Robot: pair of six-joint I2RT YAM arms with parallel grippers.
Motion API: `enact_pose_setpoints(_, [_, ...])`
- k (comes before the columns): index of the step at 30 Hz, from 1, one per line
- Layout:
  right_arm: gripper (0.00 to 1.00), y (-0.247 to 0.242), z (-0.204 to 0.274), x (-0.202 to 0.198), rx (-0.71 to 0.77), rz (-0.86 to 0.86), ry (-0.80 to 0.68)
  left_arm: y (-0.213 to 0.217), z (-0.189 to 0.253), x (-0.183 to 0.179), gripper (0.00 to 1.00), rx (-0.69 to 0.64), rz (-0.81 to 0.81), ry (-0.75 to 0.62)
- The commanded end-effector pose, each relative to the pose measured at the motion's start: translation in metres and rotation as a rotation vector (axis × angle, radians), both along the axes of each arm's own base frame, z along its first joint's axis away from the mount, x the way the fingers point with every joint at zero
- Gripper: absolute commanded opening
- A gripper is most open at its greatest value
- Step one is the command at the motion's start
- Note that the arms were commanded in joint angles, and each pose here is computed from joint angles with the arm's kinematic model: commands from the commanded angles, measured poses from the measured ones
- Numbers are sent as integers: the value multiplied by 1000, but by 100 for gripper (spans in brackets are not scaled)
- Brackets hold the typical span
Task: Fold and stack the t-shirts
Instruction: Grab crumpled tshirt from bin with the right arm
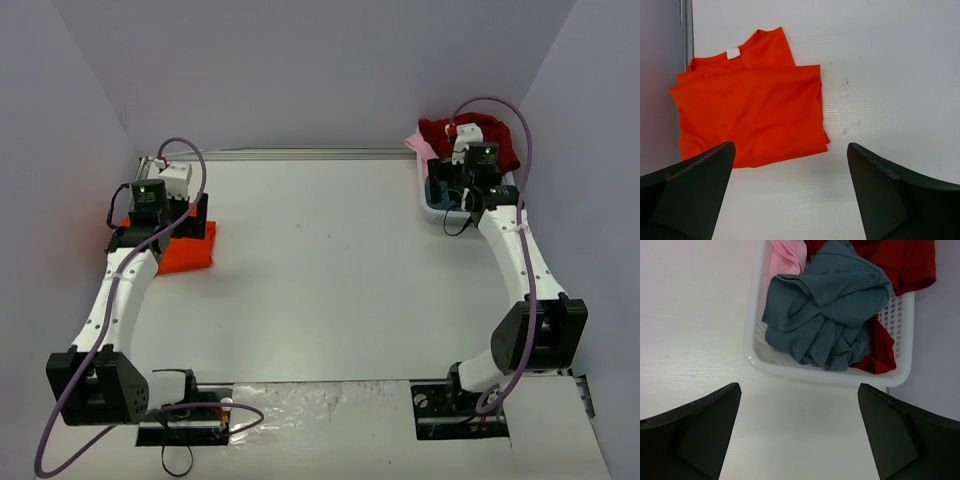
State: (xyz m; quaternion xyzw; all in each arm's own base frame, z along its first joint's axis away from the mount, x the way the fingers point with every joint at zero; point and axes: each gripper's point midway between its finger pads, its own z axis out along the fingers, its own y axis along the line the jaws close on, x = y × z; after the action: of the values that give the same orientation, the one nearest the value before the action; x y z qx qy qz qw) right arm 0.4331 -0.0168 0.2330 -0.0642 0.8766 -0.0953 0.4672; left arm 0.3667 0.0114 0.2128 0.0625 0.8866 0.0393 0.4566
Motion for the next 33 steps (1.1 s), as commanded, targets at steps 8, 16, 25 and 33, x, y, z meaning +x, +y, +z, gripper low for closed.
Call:
enact_pose_setpoints(8, [100, 29, -25, -6, 103, 143, 75, -8, 26, -4, 94, -37, -18, -90])
enact_pose_setpoints(16, [100, -14, -29, 27, -62, -40, 78, -6, 15, 0, 94, -28, -16, -47])
enact_pose_setpoints(25, [100, -30, -83, 75, -114, -134, 182, -1, 15, -2, 94, -4, -3, -48])
enact_pose_setpoints(33, [100, -48, -123, 101, -176, -186, 247, 3, 5, 0, 94, 14, 9, -28])
